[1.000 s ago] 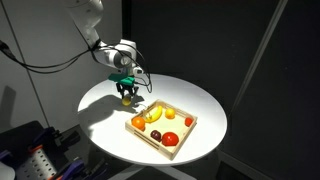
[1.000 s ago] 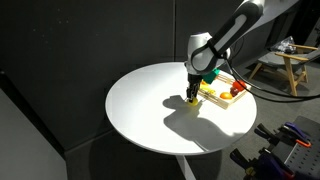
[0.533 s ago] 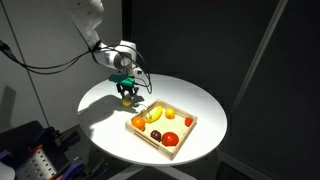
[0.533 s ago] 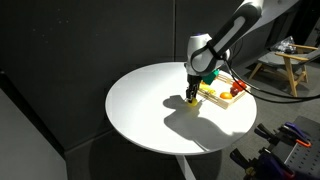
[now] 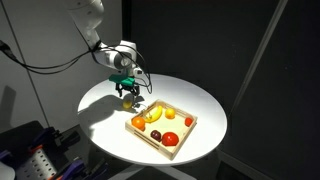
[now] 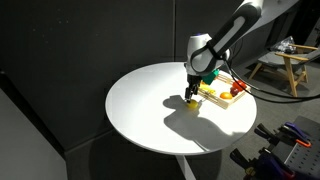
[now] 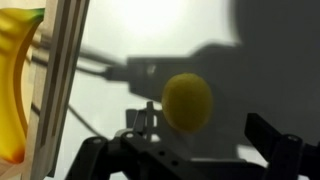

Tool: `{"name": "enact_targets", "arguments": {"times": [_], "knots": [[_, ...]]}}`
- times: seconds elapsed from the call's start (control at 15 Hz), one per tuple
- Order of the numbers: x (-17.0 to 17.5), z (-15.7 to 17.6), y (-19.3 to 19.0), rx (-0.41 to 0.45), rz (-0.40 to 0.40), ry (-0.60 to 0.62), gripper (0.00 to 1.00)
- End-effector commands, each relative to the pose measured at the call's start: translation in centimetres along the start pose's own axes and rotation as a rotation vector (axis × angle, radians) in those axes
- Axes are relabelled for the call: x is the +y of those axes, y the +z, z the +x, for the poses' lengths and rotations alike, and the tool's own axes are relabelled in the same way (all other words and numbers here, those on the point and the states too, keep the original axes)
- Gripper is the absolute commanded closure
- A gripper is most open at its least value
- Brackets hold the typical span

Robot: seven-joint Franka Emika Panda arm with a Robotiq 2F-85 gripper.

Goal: Remove the lemon from the box

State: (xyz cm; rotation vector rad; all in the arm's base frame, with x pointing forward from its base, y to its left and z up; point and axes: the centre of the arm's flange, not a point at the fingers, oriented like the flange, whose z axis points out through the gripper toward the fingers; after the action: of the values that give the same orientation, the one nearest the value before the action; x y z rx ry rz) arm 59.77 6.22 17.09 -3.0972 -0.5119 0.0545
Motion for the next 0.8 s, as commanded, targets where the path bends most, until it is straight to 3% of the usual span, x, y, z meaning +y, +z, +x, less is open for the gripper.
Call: {"name": "enact_targets", "arguments": {"times": [0.0, 0.73], "knots": [[0.0, 0.5, -0.3, 0.004, -0.004, -0.011, 0.0], [-0.2, -0.7, -3.8, -0.025, 0.0, 0.008, 0.0]]}}
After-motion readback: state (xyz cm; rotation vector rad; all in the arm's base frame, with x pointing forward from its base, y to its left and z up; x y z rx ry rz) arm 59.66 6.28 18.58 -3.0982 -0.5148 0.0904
